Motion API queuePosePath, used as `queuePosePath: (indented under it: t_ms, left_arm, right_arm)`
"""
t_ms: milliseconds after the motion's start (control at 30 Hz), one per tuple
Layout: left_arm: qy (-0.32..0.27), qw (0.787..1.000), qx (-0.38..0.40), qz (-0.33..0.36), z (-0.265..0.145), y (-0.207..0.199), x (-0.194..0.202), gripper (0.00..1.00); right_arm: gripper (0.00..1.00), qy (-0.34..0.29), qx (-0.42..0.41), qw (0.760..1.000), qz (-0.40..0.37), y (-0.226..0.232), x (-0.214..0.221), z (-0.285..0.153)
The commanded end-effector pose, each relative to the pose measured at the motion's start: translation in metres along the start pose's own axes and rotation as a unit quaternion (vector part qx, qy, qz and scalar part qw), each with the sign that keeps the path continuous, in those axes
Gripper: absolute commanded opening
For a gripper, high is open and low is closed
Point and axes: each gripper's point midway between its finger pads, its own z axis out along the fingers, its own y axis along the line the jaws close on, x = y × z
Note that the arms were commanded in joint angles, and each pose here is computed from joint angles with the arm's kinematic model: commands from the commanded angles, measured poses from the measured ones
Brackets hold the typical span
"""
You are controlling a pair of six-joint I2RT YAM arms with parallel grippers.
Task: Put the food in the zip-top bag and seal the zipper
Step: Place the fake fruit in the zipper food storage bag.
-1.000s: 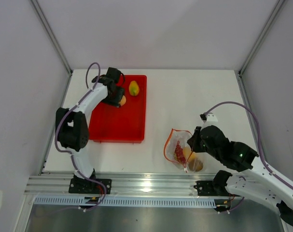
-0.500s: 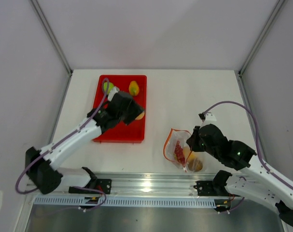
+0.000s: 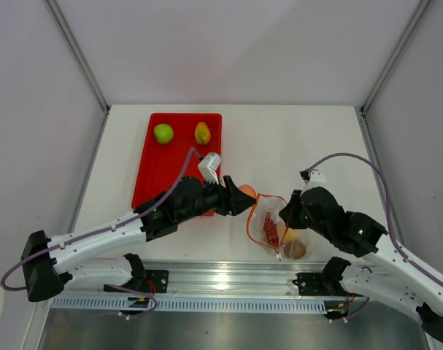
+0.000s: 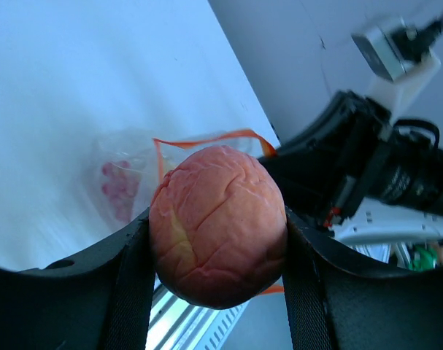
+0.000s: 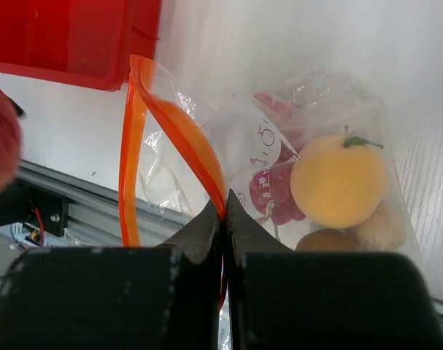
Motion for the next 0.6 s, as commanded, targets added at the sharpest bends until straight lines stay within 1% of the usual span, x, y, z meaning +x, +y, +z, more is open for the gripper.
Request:
queuePosePath:
  t_ms: [0, 133, 233, 333, 367, 400, 433, 467, 500, 533, 567]
  left_arm:
    - [0.021, 0.994, 0.092, 0.048, 0.006, -0.033, 0.017, 0.01]
    - [0.049, 0.988, 0.124, 0.082, 0.01, -0.047, 0.039, 0.04]
    - [0.068, 0.986, 0.12, 0.091, 0.015, -0.045, 0.051, 0.08]
    - [0.084, 0.986, 0.11, 0.096, 0.02, -0.04, 0.063, 0.2]
    - [0.084, 0.986, 0.109, 0.097, 0.022, -0.04, 0.064, 0.33]
    - [0.09, 0.986, 0.101, 0.096, 0.024, -0.036, 0.068, 0.42]
    - [0.091, 0.986, 0.099, 0.095, 0.026, -0.036, 0.068, 0.63]
    - [0.092, 0.986, 0.1, 0.096, 0.026, -0.038, 0.069, 0.78]
    - [0.093, 0.986, 0.099, 0.1, 0.027, -0.038, 0.069, 0.83]
    - [0.096, 0.985, 0.1, 0.105, 0.028, -0.039, 0.072, 0.92]
    - [0.095, 0.984, 0.104, 0.109, 0.028, -0.042, 0.072, 0.94]
  right_arm:
    - [0.0, -0.011, -0.012, 1.0, 0.011, 0.005, -0.006, -0.002]
    - [0.0, -0.014, -0.012, 1.0, 0.01, 0.002, -0.006, -0.008]
    - [0.0, -0.02, -0.015, 1.0, 0.013, 0.002, -0.009, -0.013]
    - [0.0, -0.027, -0.016, 0.999, 0.014, 0.002, -0.014, -0.019]
    - [0.0, -0.028, -0.016, 0.999, 0.013, 0.002, -0.014, -0.02]
    - [0.0, -0.028, -0.016, 0.999, 0.012, 0.002, -0.015, -0.021]
    - [0.0, -0.031, -0.018, 0.999, 0.013, 0.002, -0.016, -0.023]
    - [0.0, -0.032, -0.019, 0.999, 0.013, 0.003, -0.018, -0.024]
    - [0.0, -0.032, -0.019, 0.999, 0.013, 0.003, -0.018, -0.024]
    - [0.0, -0.033, -0.021, 0.999, 0.013, 0.003, -0.018, -0.025]
    - [0.0, -0.034, -0.02, 0.999, 0.012, 0.003, -0.019, -0.026]
